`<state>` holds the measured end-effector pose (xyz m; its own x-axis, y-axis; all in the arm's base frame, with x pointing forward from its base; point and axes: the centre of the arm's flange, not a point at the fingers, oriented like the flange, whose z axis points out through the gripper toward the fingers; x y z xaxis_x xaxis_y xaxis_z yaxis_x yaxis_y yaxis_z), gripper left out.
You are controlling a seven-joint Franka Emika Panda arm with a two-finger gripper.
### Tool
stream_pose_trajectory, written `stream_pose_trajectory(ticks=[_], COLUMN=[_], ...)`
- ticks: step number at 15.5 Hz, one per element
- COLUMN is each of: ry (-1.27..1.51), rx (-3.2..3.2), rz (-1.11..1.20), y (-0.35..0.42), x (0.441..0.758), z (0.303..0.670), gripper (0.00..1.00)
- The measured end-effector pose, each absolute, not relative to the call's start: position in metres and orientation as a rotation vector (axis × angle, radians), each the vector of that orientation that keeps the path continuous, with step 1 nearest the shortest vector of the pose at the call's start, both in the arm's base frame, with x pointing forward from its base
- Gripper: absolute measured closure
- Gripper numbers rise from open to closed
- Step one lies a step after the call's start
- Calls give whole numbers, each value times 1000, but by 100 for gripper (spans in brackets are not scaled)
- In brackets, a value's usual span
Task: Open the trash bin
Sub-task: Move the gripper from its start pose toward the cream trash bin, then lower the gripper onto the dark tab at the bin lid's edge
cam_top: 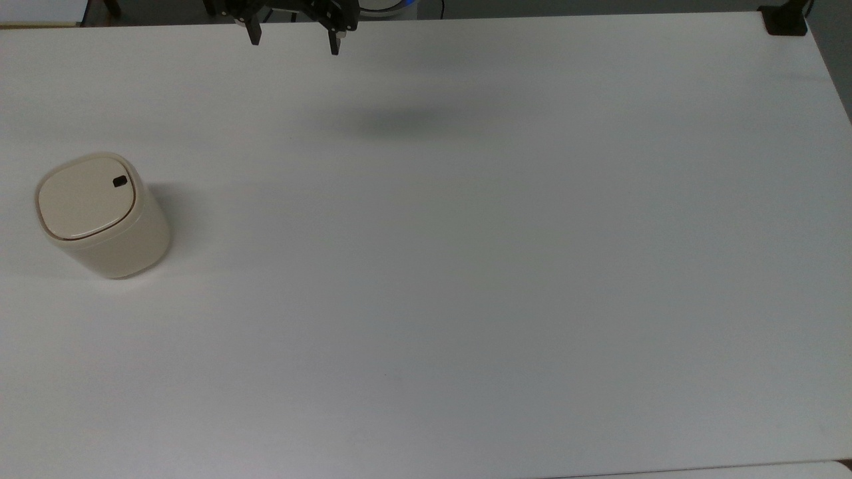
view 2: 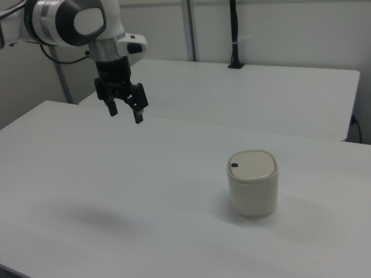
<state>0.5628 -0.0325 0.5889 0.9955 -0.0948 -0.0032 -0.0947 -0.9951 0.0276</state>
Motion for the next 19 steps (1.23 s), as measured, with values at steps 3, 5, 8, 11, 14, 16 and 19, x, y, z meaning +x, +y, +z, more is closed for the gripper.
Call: stream_pose_trajectory(ticks=[3,5,8,11,14,16,19], ry=[-118,-113,-111,-98,-101,-163,-420], rx=[3112,3112,3112,3112,3112,3109,3080], rz=[-1,-2,-1,-1,-1,10,89], y=[-37,-44,-44,-44,-46,-53,-78], x=[563,562,562,562,562,563,569], z=[591,591,591,591,591,594,600], gripper=[0,0,0,0,3,23,61])
